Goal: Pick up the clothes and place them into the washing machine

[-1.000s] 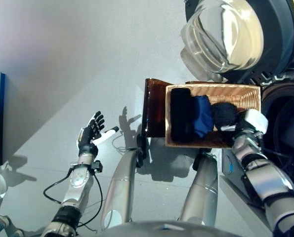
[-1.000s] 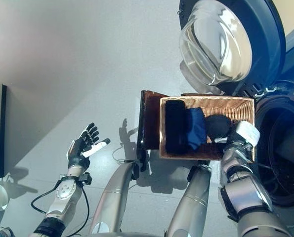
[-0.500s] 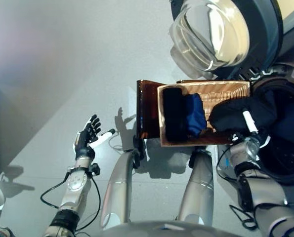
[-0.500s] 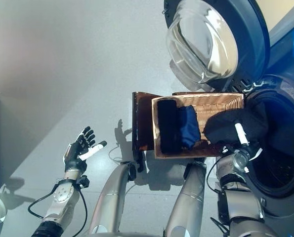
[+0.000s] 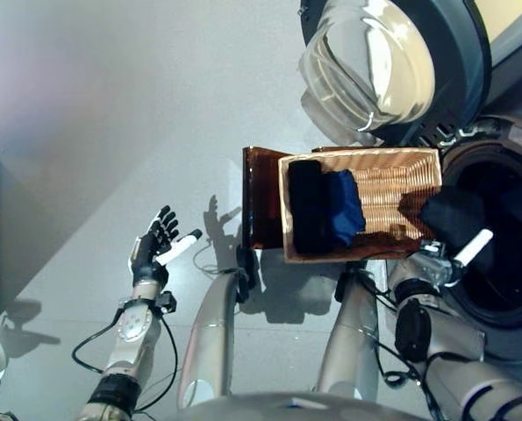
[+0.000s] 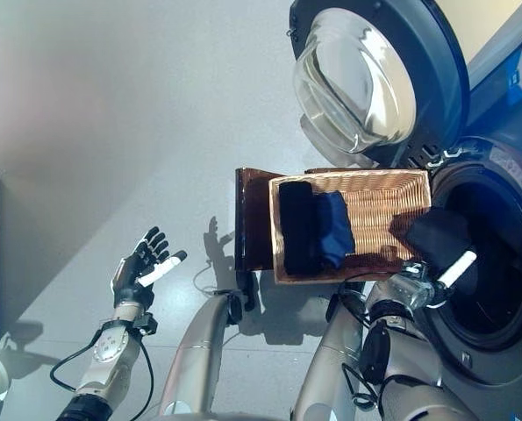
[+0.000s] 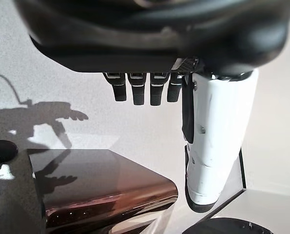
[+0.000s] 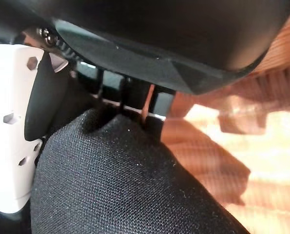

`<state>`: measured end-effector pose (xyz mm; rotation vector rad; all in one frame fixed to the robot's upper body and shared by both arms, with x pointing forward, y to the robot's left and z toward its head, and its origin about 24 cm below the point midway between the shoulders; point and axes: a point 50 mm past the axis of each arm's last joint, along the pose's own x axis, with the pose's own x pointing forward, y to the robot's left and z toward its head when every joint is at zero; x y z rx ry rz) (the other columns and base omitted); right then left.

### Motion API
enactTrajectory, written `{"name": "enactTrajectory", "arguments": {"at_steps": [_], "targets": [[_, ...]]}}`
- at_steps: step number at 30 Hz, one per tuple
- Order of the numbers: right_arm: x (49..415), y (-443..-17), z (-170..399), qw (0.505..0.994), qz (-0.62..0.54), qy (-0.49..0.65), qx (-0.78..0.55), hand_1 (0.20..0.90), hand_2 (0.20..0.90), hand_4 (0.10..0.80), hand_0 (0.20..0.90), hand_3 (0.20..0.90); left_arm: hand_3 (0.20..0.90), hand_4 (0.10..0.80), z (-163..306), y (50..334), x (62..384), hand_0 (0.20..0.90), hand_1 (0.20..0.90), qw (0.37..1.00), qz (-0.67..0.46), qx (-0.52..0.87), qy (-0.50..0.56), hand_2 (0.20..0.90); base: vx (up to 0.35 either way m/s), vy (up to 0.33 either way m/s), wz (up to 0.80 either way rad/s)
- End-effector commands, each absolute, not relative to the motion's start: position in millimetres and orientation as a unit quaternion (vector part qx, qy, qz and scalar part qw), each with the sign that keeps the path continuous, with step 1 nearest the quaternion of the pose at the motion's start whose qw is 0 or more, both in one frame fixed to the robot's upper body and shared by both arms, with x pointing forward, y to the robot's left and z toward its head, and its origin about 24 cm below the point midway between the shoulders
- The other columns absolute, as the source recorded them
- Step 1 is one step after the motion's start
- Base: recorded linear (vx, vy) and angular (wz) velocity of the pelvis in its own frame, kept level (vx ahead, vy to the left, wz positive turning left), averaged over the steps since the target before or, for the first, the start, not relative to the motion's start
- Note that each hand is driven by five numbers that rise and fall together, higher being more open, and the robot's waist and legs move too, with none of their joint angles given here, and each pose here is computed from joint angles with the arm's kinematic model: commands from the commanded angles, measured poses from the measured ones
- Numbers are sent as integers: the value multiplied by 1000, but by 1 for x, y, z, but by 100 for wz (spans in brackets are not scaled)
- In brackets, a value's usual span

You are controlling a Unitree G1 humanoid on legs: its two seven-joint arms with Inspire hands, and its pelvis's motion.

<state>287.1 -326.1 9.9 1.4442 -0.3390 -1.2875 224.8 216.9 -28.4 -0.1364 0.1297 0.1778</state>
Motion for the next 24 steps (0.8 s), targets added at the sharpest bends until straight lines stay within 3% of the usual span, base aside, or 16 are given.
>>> {"name": "enactTrajectory", "arguments": {"at_steps": [1, 9, 24], "targets": [[268, -388, 64, 545, -577, -268, 546, 200, 200, 300, 200, 200, 900, 800, -12, 239, 221, 900, 900, 992, 115, -46, 19, 900, 0, 0, 0], [250, -428, 116, 507, -587, -355, 522, 200, 200, 300, 200, 200, 900, 800, -11, 248, 220, 900, 900, 992, 121, -30, 21, 900, 0, 0, 0], [216, -448, 107, 428, -656, -349, 515, 200, 200, 300, 200, 200, 900, 800, -11, 247, 217, 900, 900, 992, 117, -34, 23, 900, 0, 0, 0]]}}
